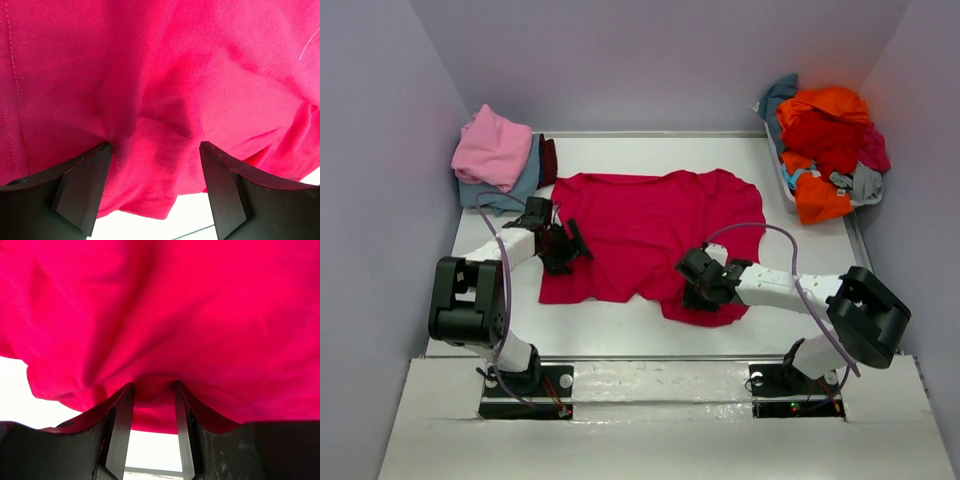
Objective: Fold and stack the t-shirts
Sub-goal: Flatten out the tshirt, then grap the side of the flattened tshirt furthest away from the robot with both arms
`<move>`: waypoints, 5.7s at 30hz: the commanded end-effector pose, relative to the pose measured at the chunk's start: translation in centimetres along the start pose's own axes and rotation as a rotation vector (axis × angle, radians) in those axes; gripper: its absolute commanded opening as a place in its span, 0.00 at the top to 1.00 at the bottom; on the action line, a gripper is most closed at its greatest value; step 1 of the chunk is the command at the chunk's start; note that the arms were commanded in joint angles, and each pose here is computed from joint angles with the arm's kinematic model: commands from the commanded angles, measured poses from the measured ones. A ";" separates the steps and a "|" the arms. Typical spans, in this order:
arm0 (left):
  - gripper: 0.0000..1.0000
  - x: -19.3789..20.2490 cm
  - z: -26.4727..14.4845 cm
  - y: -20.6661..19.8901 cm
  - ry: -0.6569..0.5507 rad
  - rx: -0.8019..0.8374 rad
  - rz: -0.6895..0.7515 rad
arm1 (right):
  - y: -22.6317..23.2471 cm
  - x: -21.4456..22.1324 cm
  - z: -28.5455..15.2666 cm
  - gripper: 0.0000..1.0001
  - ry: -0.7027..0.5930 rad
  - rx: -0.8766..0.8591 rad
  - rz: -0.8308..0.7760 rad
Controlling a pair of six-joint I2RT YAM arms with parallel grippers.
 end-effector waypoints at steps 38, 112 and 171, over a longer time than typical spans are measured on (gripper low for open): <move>0.14 -0.4 -0.8 6.0 0.042 -0.879 -0.090 | -5.5 3.0 -4.6 0.55 0.046 0.161 0.205; 0.15 -1.1 -2.6 4.4 -0.035 -0.783 -0.049 | -6.2 2.4 -5.1 0.55 -0.058 0.188 0.259; 0.17 -18.7 4.2 -9.5 -0.384 -0.503 0.057 | -1.7 -29.8 4.0 0.53 -0.259 0.066 0.103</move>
Point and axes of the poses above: each gripper's point midway between its finger pads, its own z axis out along the fingers, its own y axis along the line the jaws close on, x = y × z, the point moved 10 cm from there along -z, back along the fingers, and after that the axes turned 8 degrees about -z, right-handed, at the moved point
